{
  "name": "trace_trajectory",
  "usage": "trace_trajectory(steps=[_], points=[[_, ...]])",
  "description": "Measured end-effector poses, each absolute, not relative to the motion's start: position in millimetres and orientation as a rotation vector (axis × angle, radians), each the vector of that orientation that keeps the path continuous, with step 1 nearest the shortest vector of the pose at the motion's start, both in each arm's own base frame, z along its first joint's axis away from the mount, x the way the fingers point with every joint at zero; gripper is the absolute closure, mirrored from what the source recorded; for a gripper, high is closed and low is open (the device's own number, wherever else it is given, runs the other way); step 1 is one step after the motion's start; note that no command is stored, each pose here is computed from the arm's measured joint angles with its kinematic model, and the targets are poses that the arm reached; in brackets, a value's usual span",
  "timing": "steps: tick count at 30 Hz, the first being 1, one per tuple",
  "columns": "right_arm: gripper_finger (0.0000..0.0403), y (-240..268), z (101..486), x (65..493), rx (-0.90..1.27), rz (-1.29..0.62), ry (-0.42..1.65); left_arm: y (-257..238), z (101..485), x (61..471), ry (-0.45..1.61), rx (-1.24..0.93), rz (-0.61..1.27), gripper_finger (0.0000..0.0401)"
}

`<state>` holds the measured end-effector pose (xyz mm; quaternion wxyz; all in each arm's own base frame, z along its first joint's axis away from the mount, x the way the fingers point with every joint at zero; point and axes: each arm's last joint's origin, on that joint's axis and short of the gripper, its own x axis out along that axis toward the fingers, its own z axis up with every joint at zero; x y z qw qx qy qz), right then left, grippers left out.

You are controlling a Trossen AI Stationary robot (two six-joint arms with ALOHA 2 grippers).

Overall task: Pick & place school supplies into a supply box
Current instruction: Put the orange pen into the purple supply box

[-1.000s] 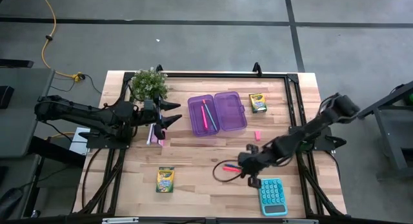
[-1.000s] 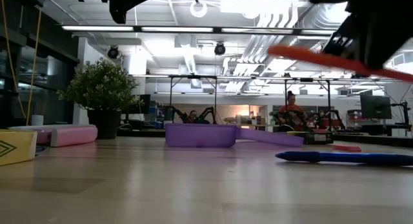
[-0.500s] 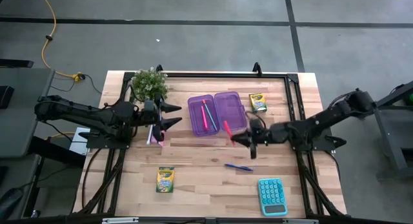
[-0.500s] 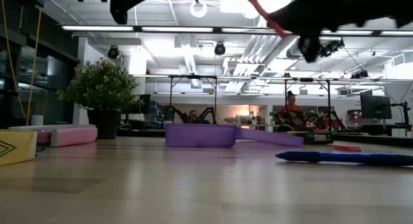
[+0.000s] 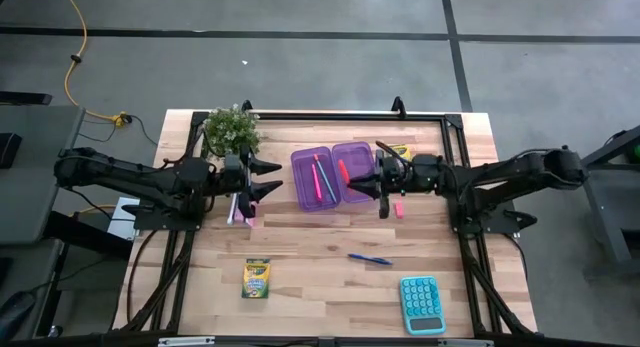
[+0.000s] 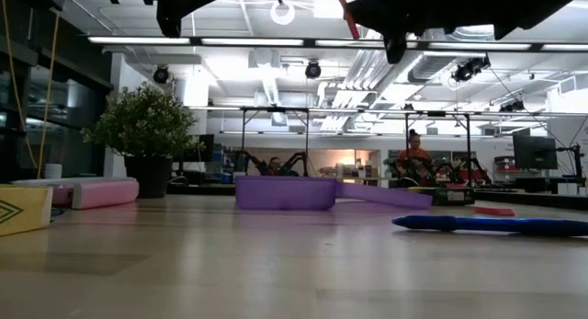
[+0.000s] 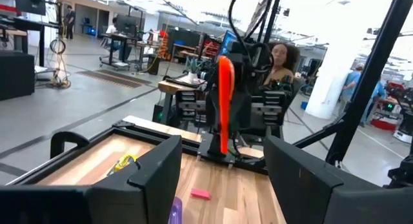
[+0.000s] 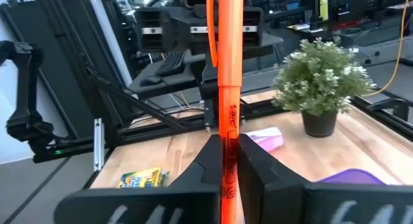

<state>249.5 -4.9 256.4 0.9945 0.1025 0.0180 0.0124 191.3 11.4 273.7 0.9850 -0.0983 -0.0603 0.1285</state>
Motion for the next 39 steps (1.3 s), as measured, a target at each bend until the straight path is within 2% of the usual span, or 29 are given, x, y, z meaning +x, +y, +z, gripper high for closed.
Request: trace_trajectory(steps=[15,20,26,32,39], points=[[0.0400,-11,256,249,0.249,0.027,0.036,12,265,201,-0.080,-0.177,0.268,0.0190],[0.0400,-10,258,249,0.277,0.047,0.021,13,268,217,-0.102,-0.179,0.265,0.0190],[0.0400,-5,259,261,0.353,0.192,-0.082,10,275,252,-0.054,-0.136,0.151,0.0190],[0.0400,13,252,280,0.428,0.403,-0.064,8,289,280,-0.059,-0.127,0.061,0.0190],[0.0400,27,268,304,0.375,0.513,-0.092,4,304,295,-0.084,-0.126,-0.085,0.0190]])
